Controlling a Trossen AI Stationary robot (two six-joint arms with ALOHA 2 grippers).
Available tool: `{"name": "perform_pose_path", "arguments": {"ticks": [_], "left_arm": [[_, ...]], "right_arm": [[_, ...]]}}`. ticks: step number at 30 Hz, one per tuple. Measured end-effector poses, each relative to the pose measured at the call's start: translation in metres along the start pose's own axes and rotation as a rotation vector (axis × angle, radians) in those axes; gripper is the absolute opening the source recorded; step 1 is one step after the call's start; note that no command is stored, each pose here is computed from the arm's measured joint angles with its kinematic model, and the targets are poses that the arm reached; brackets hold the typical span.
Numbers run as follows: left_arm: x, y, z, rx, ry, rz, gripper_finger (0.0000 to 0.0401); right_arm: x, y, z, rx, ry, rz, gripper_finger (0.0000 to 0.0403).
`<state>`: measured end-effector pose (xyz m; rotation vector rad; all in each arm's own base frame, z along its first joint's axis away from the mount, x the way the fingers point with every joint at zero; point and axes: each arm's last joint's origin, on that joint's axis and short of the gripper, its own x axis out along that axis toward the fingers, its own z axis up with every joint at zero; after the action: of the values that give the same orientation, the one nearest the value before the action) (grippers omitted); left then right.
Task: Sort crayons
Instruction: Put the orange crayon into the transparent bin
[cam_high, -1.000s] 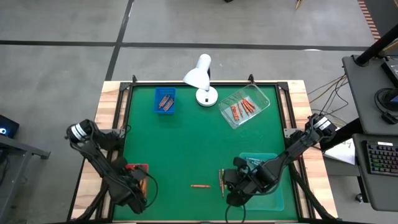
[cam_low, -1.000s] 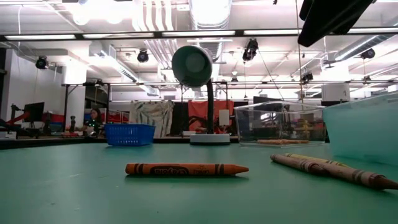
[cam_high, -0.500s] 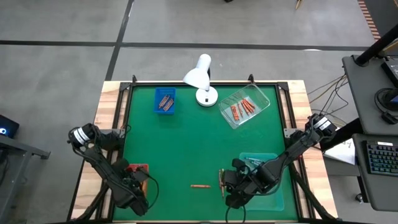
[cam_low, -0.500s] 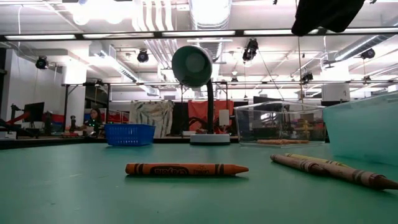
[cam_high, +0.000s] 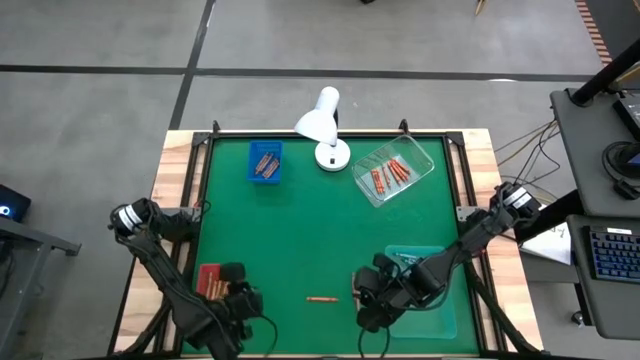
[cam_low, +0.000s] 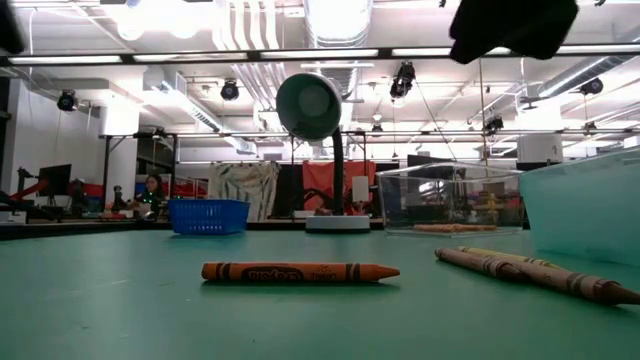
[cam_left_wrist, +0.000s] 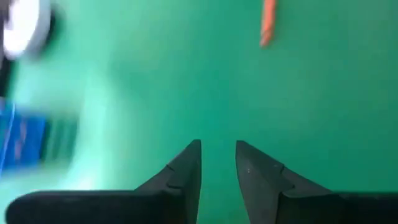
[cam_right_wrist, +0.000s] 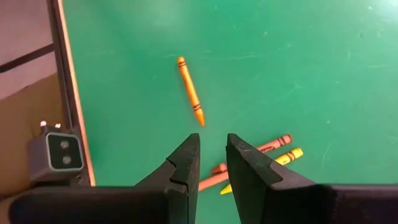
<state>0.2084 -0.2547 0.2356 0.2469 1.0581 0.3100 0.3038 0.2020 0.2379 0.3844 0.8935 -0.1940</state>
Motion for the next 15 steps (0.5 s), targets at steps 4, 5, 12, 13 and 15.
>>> {"name": "perform_pose_path", "arguments": {"ticks": [4,5,12,13,15], "left_arm": [[0.003,-0.010,0.012,0.124,-0.163,-0.038,0.0077],[0.005,-0.012,0.014,0.146,-0.196,-0.036,0.0077],[0.035,-0.014,0.017,0.209,-0.258,-0.031,0.0077],[0.040,-0.014,0.016,0.212,-0.260,-0.029,0.0077],[0.049,-0.014,0.014,0.214,-0.272,-0.032,0.0077]], "right_arm": [[0.003,-0.006,0.007,-0.005,-0.006,-0.016,0.0068],[0.004,-0.007,0.009,-0.010,-0.008,-0.020,0.0068],[0.009,-0.016,0.018,-0.055,-0.014,-0.043,0.0068],[0.009,-0.017,0.019,-0.064,-0.015,-0.046,0.0068],[0.010,-0.019,0.021,-0.076,-0.016,-0.050,0.0068]]}}
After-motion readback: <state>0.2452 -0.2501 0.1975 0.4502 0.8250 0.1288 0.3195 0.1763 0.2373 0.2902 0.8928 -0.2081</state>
